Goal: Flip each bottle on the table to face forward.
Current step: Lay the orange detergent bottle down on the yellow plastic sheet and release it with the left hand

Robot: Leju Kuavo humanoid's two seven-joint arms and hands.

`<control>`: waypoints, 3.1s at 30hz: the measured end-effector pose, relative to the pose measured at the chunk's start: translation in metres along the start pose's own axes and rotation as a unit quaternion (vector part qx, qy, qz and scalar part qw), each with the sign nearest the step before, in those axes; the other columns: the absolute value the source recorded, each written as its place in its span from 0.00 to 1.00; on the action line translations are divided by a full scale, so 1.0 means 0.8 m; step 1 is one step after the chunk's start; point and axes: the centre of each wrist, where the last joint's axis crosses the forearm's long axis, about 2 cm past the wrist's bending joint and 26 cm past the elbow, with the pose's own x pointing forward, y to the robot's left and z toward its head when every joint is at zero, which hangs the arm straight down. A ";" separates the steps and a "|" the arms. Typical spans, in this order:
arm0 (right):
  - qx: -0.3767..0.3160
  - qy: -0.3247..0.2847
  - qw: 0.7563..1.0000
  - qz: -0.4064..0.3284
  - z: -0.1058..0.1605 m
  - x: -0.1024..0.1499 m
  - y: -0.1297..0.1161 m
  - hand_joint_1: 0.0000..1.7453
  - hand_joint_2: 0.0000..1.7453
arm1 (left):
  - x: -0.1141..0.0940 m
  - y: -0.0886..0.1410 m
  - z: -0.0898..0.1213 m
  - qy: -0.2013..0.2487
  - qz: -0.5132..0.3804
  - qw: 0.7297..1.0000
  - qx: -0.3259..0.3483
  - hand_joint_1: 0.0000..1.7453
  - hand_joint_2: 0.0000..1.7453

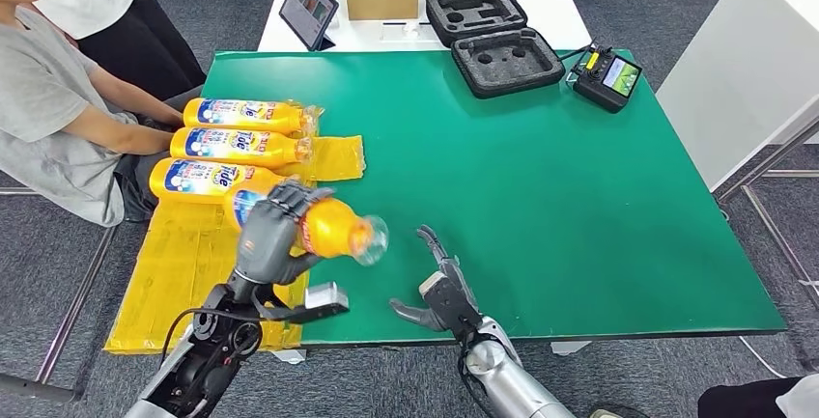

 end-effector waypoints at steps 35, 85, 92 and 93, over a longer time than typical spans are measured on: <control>-0.011 0.026 0.999 -0.030 0.013 -0.006 0.007 0.00 1.00 | -0.020 -0.055 0.028 0.165 -0.236 0.924 -0.251 0.93 1.00; -0.012 0.038 0.999 -0.016 0.019 -0.013 0.002 0.00 1.00 | -0.038 -0.066 0.029 0.170 -0.143 0.932 -0.287 0.06 1.00; -0.011 0.040 0.999 -0.020 0.021 -0.015 0.000 0.00 1.00 | -0.034 -0.068 0.034 0.178 -0.131 0.935 -0.279 0.05 1.00; -0.011 0.040 0.999 -0.020 0.021 -0.015 0.000 0.00 1.00 | -0.034 -0.068 0.034 0.178 -0.131 0.935 -0.279 0.04 1.00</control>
